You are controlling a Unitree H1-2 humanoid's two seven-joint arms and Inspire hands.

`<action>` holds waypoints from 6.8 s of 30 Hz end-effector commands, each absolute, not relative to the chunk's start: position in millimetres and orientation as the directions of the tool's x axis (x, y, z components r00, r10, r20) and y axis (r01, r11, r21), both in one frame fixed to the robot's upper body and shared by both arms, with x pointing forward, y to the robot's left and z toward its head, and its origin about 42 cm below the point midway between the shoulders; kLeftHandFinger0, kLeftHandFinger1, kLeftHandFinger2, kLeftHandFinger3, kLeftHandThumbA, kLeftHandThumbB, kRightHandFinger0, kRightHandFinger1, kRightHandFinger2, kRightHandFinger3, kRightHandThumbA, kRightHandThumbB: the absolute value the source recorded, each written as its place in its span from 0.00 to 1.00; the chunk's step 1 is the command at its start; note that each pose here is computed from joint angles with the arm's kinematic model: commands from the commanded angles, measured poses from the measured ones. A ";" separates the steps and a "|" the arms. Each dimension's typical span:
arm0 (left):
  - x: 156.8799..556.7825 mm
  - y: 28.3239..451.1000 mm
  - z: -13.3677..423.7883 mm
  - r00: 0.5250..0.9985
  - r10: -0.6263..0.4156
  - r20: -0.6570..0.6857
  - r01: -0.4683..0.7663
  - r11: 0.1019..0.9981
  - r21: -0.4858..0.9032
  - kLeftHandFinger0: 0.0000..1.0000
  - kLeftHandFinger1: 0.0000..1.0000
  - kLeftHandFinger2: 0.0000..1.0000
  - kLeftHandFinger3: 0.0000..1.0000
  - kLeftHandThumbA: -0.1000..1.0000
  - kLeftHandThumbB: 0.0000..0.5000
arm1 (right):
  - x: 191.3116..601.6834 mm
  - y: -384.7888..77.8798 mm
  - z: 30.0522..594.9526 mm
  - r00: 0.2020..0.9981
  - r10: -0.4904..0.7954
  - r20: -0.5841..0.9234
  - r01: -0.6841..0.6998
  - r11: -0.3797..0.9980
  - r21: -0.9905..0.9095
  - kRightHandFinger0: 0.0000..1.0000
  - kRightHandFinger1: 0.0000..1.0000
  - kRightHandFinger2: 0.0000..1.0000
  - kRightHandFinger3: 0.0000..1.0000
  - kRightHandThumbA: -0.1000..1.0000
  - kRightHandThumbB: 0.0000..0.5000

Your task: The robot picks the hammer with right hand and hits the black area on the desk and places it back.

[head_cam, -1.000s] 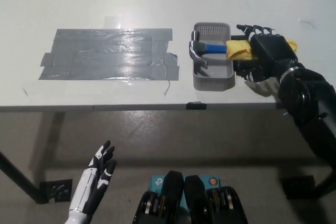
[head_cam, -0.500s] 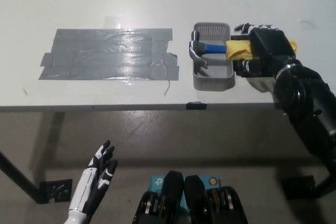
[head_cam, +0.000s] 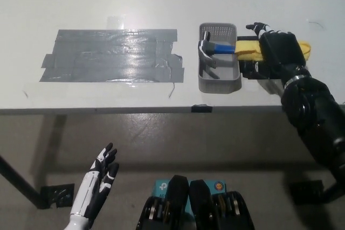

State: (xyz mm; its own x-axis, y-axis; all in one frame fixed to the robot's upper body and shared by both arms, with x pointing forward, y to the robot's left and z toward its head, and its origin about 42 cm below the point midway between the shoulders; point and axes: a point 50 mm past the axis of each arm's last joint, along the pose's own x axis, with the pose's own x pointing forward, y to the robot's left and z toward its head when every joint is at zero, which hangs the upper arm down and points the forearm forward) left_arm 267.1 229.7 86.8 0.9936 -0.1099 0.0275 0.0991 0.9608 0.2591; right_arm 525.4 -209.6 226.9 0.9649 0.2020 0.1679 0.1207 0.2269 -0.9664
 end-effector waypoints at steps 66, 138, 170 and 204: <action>287.7 241.1 116.5 0.984 -0.104 0.148 0.054 0.950 0.308 1.00 1.00 1.00 1.00 0.95 0.00 | 544.5 -325.9 460.9 0.956 0.241 -0.168 -0.290 0.690 -0.663 0.05 0.51 0.81 0.70 0.00 0.28; 288.9 245.2 116.5 0.985 -0.096 0.143 0.045 0.946 0.322 1.00 1.00 1.00 1.00 0.98 0.00 | 530.9 -306.6 319.8 0.875 0.341 -0.343 -0.471 0.438 -0.766 0.11 0.61 0.91 1.00 0.00 0.30; 288.3 245.9 119.5 0.983 -0.100 0.157 0.043 0.943 0.331 1.00 1.00 1.00 1.00 0.98 0.00 | 535.8 -307.9 384.0 0.920 0.301 -0.250 -0.376 0.503 -0.778 0.12 0.59 0.92 1.00 0.00 0.22; 290.9 245.1 123.6 0.982 -0.104 0.155 0.044 0.937 0.348 1.00 1.00 1.00 1.00 0.99 0.00 | 545.6 -302.5 360.6 0.980 0.161 -0.119 -0.174 0.390 -0.904 1.00 1.00 1.00 1.00 0.72 0.72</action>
